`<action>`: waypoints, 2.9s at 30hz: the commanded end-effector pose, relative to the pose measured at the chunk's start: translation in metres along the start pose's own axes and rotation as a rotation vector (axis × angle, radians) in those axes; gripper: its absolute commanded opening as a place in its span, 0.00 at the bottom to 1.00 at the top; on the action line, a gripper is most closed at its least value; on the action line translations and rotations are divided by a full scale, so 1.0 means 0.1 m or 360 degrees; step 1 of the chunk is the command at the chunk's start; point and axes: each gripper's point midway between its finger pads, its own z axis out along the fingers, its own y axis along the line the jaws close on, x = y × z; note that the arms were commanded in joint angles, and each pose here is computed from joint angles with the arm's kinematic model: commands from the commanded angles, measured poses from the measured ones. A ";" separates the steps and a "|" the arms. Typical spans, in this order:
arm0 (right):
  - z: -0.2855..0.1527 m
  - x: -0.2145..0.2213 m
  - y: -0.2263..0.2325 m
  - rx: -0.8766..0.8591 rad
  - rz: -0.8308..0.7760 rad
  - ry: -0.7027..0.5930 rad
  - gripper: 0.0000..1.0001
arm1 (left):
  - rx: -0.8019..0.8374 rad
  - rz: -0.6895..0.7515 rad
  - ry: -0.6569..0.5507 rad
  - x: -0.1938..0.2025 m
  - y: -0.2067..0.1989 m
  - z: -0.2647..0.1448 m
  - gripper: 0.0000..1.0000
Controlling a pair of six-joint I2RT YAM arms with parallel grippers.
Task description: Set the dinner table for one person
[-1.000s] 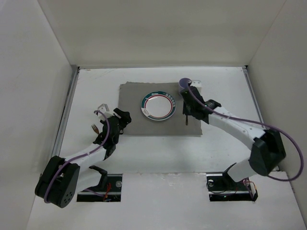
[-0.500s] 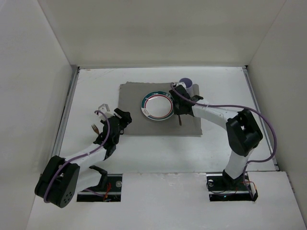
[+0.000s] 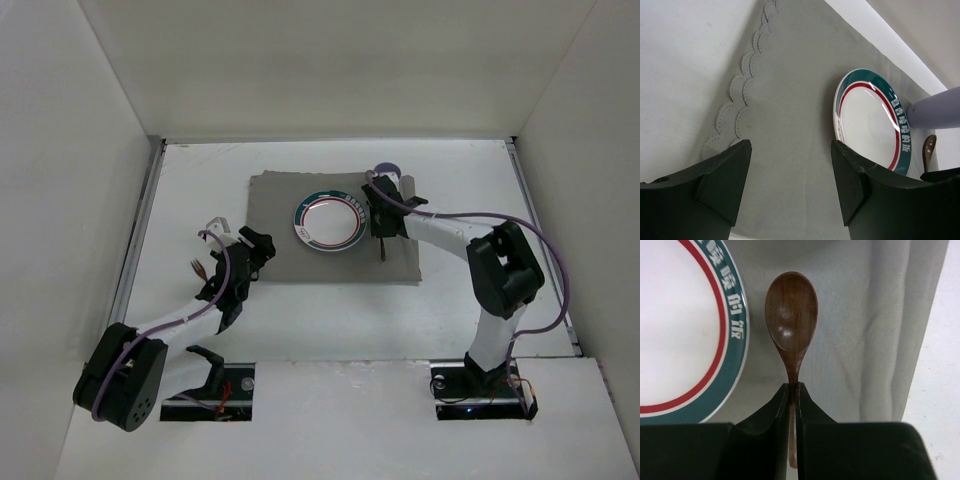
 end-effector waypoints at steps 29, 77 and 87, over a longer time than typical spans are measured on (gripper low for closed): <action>-0.43 -0.39 -0.19 0.0059 0.0192 -0.0308 0.56 | 0.0048 -0.0005 -0.0090 -0.14 -0.09 -0.02 0.63; -1.43 0.32 0.94 -0.0832 0.0273 -0.0877 0.43 | -0.1150 0.0270 0.0434 -0.15 1.51 -0.67 0.30; -1.49 0.30 0.96 -0.0853 0.0257 -0.0902 0.43 | -0.1128 0.0264 0.0487 -0.02 1.59 -0.59 0.23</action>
